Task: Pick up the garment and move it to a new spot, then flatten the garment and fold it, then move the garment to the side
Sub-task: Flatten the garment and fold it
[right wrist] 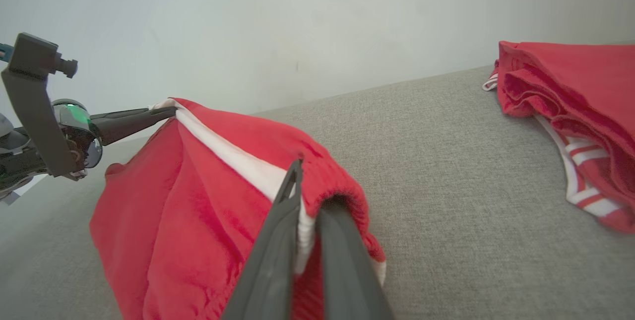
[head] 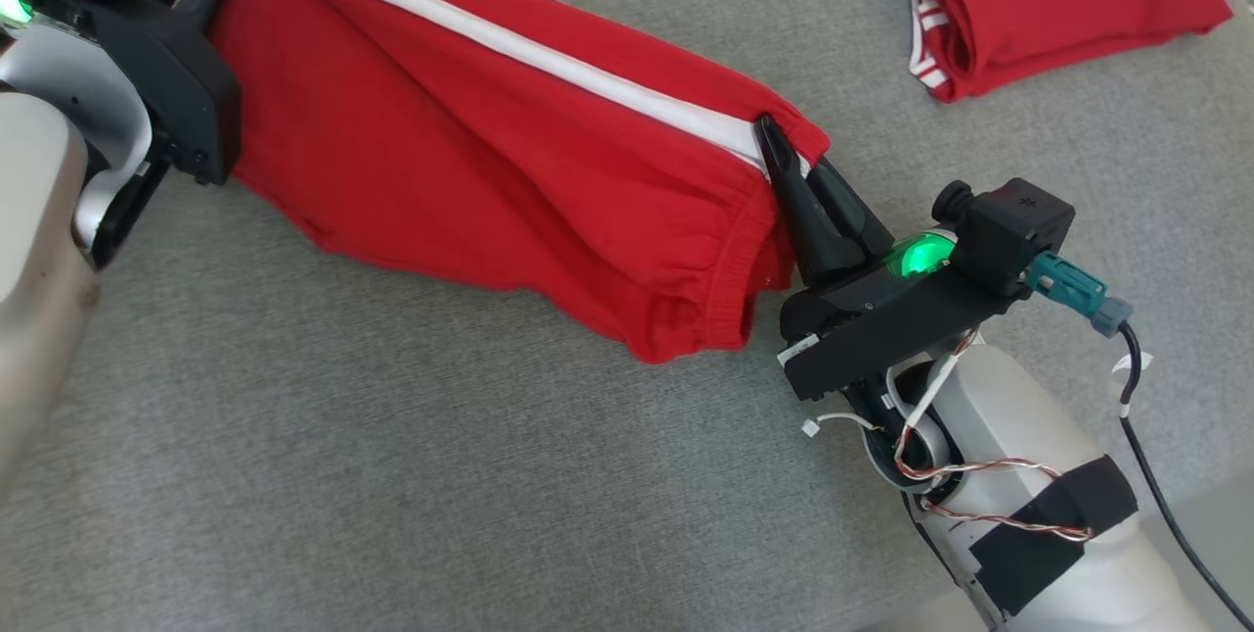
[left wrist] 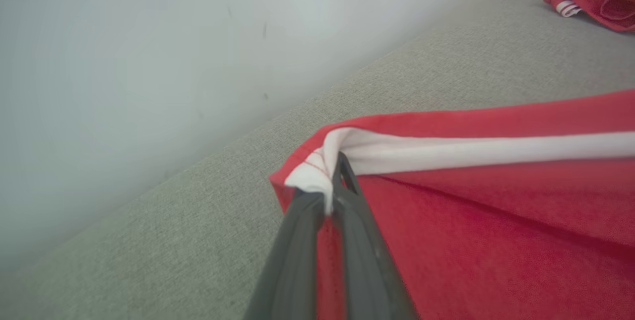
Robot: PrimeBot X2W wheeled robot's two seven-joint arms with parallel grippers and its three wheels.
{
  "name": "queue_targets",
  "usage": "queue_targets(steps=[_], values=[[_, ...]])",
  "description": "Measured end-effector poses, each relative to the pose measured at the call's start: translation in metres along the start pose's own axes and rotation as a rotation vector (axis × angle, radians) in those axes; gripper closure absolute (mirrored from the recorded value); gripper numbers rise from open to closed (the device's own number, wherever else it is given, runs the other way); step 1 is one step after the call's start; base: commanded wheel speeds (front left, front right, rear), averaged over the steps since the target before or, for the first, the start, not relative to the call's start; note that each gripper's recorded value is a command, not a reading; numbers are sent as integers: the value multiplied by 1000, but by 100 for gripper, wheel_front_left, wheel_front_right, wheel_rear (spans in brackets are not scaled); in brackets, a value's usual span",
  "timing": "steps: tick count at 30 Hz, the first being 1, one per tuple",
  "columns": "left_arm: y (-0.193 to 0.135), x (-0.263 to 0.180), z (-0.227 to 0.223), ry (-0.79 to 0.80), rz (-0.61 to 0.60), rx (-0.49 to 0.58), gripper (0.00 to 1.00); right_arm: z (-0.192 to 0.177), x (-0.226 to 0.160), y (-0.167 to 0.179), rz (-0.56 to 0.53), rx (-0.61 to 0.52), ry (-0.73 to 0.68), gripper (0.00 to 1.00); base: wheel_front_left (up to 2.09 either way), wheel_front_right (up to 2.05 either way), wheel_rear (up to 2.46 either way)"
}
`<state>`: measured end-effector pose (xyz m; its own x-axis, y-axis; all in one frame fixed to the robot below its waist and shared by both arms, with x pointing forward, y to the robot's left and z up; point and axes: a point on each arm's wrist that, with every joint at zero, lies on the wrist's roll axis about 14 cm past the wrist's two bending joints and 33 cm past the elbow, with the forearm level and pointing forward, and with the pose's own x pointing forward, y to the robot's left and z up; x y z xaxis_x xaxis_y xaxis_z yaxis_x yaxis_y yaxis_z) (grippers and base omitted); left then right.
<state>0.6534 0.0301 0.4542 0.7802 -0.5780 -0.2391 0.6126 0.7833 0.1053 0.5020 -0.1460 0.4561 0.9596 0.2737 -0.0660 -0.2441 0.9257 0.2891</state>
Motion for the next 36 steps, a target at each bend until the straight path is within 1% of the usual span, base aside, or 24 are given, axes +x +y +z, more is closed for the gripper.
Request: queue_targets(steps=[1, 2, 5, 10, 16, 20, 24, 26, 30, 32, 34, 36], values=[[-2, 3, -2, -5, -6, 7, 58, 0, 0, -2, -8, -3, -5, 0, 0, 0, 0], [-4, 6, -2, -13, -13, 12, 0, -1, -1, -4, -14, -5, -6, 0, 0, 0, 0], [-11, 8, -8, -3, -25, 8, 0, -3, -5, -6, -22, -24, 0, 0, 0, 0, 0], [-4, -2, 2, -31, 0, 11, 0, 2, -20, -4, -27, -34, -20, 0, 0, 0, 0], [4, -17, 24, -67, 31, 14, 0, 16, -40, -2, -43, -36, -67, 0, 0, 0, 0], [9, -28, 37, -74, 46, 31, 0, 32, -53, 4, -41, -70, -117, 0, 0, 0, 0], [11, -38, 38, -59, 58, 31, 0, 47, -66, 12, -37, -119, -168, 0, 0, 0, 0], [8, -40, 40, -57, 52, 36, 0, 53, -74, 15, -47, -110, -195, 0, 0, 0, 0], [6, -42, 33, -27, 44, 43, 0, 51, -89, 15, -70, -122, -198, 0, 0, 0, 0], [4, -42, 28, -2, 37, 28, 0, 48, -94, 14, -84, -116, -196, 0, 0, 0, 0], [-6, -41, 15, 56, 5, 17, 0, 47, -98, 14, -93, -110, -194, 0, 0, 0, 0], [-14, -42, 3, 113, -24, 32, 0, 45, -100, 13, -100, -110, -190, 0, 0, 0, 0]])
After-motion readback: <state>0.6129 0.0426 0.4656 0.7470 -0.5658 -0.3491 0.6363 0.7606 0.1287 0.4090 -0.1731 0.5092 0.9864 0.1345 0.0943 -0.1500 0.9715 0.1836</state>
